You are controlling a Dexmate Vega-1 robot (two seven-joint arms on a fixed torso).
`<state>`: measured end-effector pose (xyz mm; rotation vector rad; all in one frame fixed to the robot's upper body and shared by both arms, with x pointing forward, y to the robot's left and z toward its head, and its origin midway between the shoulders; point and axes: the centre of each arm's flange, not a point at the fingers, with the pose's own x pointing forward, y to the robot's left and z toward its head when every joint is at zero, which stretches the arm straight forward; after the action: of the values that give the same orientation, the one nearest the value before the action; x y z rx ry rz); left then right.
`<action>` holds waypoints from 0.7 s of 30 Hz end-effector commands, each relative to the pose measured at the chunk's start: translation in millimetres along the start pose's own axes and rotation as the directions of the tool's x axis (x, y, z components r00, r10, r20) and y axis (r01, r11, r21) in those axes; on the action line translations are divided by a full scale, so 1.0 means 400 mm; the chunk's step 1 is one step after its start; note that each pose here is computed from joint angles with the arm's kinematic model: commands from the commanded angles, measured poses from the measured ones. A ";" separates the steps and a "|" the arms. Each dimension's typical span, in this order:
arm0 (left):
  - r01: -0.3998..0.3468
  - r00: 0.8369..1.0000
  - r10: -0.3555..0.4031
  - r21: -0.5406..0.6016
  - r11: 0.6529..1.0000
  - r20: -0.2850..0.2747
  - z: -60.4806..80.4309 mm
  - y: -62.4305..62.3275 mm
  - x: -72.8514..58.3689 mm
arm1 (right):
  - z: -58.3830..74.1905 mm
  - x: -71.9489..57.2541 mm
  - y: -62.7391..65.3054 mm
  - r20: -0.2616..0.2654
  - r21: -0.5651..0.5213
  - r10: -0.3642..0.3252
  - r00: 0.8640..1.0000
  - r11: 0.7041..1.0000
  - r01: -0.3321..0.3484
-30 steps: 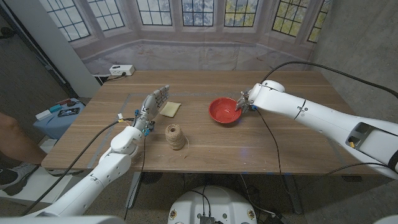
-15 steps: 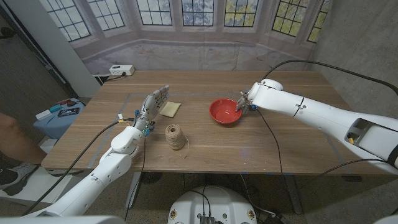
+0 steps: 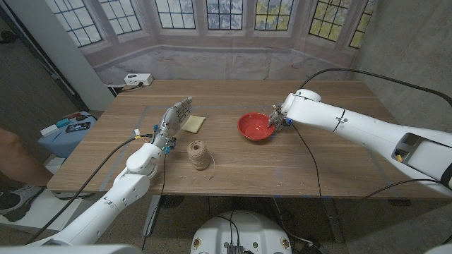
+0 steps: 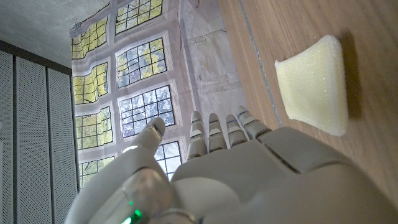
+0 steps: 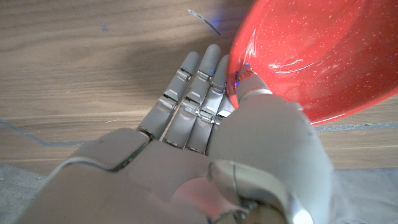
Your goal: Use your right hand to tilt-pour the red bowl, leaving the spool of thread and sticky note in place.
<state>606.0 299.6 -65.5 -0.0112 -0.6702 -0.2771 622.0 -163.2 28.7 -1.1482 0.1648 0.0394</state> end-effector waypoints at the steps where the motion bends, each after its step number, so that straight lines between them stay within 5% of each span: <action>1: -0.001 1.000 0.001 -0.003 1.000 -0.001 -0.002 -0.005 -0.010 | 0.005 -0.001 0.002 -0.005 -0.006 0.030 1.000 1.000 -0.030; 21: 0.000 1.000 0.000 -0.001 1.000 0.000 0.000 -0.003 -0.006 | 0.009 0.001 -0.010 -0.015 -0.009 0.059 0.998 0.998 -0.059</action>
<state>603.3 298.7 -68.5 -0.0129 -0.6685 -0.2770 621.5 -161.0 31.8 -1.1521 0.1960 0.0733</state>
